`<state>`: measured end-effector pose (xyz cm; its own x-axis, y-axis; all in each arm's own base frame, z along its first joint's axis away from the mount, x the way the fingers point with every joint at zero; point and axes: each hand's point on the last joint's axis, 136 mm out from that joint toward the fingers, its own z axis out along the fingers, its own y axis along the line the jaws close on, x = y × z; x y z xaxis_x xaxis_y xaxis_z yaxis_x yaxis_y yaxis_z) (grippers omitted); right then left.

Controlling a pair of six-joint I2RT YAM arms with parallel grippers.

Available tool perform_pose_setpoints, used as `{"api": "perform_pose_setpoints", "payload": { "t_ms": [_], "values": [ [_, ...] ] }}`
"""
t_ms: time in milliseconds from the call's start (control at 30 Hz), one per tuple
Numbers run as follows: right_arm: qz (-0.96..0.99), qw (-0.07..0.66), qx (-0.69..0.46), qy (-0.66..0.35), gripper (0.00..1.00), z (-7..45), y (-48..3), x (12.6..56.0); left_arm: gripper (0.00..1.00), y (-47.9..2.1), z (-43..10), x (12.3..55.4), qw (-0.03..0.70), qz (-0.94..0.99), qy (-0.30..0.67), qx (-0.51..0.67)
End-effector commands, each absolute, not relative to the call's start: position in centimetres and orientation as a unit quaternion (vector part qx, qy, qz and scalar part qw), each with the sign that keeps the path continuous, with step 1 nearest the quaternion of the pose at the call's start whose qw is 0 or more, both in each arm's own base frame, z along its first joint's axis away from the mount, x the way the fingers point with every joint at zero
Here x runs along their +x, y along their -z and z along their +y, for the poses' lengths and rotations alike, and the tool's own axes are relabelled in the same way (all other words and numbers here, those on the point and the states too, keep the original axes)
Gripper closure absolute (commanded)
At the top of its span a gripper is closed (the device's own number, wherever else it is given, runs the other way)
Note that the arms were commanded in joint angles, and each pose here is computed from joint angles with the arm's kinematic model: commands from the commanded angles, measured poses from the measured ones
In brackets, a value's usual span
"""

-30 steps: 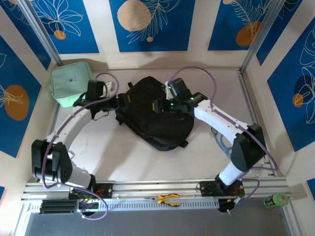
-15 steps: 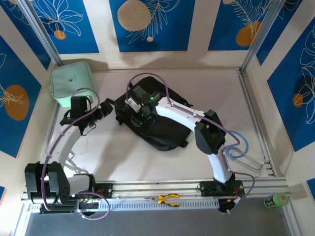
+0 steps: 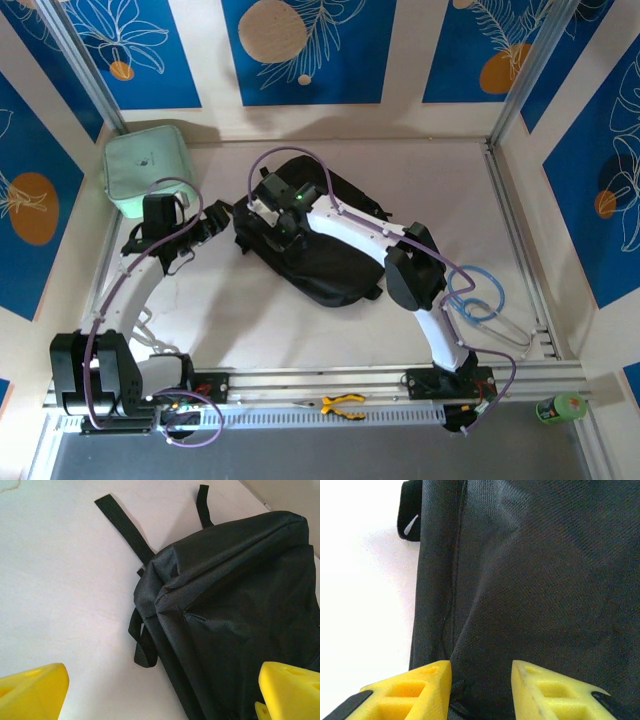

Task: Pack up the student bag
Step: Zip the student bag at the top-center of the table.

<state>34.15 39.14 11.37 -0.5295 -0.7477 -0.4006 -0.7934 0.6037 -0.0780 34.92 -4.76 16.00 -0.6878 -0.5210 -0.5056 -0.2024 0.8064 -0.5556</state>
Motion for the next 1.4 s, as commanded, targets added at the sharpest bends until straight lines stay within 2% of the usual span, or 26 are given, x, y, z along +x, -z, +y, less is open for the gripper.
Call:
{"api": "perform_pose_setpoints", "payload": {
  "t_ms": [0,300,500,633,767,933,1133,1367],
  "values": [
    [0.874,0.172,-0.45,-0.059,0.61,39.1,-10.3,33.1,0.03,-16.8,-4.5,35.2,0.355,0.884,0.235,-0.194],
    [0.882,0.169,-0.436,-0.059,0.55,39.0,-10.1,33.3,0.02,-16.5,-4.8,35.4,0.348,0.885,0.243,-0.193],
    [0.89,0.217,-0.394,-0.076,0.56,39.3,-13.8,34.3,0.02,-16.4,-4.7,35.3,0.347,0.885,0.243,-0.194],
    [0.882,0.222,-0.404,-0.105,0.5,39.8,-15.4,33.4,0.01,-16.4,-4.7,35.3,0.347,0.886,0.241,-0.193],
    [0.877,0.195,-0.423,-0.114,0.44,40.3,-14.4,32.1,0.01,-16.3,-4.7,35.2,0.347,0.886,0.24,-0.194],
    [0.878,0.173,-0.438,-0.083,0.44,40.4,-11.9,31.6,0.01,-16.3,-4.6,35.2,0.346,0.886,0.239,-0.194],
    [0.88,0.174,-0.44,-0.05,0.46,39.8,-10.5,32.4,0.01,-16.0,-4.6,35.1,0.343,0.888,0.237,-0.195],
    [0.88,0.177,-0.44,-0.03,0.61,39.3,-9.6,33.0,0.0,-15.7,-4.6,35.2,0.34,0.889,0.236,-0.196]
  ]
}}
